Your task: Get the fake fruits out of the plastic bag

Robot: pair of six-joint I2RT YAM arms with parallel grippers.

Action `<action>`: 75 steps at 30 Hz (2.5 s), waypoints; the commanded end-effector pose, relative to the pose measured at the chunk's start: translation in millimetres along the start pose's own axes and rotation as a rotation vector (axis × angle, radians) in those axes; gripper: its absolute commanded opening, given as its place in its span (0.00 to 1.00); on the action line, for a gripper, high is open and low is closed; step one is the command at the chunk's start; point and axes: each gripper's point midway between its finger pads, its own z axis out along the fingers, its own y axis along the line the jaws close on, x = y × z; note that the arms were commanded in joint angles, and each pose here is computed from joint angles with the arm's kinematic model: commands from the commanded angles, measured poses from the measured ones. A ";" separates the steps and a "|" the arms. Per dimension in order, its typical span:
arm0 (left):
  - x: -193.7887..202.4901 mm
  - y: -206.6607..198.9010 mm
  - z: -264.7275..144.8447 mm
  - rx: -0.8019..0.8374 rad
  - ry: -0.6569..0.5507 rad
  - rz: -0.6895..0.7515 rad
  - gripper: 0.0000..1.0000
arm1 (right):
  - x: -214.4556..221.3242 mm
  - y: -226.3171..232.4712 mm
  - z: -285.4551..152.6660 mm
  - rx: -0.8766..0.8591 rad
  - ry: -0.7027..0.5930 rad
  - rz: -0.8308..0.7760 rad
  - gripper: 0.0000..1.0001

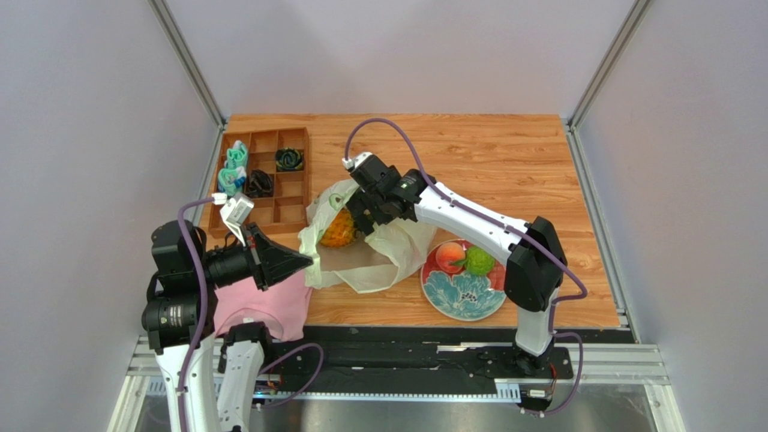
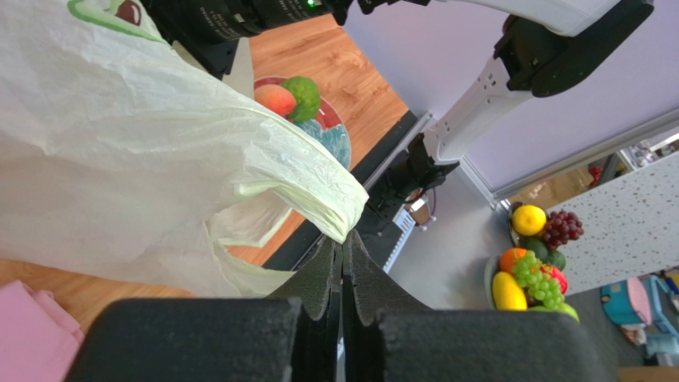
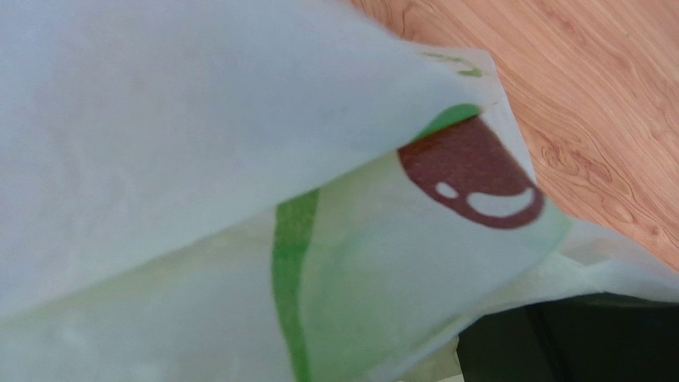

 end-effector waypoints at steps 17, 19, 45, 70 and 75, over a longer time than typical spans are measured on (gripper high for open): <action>4.0 3.7 6.7 0.081 -0.007 -0.070 0.00 | 68.8 -34.9 35.4 0.134 0.169 -0.117 1.00; 4.3 3.6 6.7 0.082 -0.010 -0.069 0.00 | 70.0 -40.4 37.4 0.161 0.171 -0.130 1.00; -4.9 19.2 14.9 0.069 -0.042 -0.098 0.00 | 28.2 20.2 -65.3 -0.377 0.010 -0.251 0.30; -36.6 56.2 30.0 0.014 -0.043 -0.152 0.00 | -67.5 85.6 -197.6 -1.042 -0.266 -0.009 0.39; -44.0 68.6 34.4 -0.013 -0.050 -0.176 0.00 | -49.7 78.9 -189.0 -1.026 -0.237 -0.011 0.40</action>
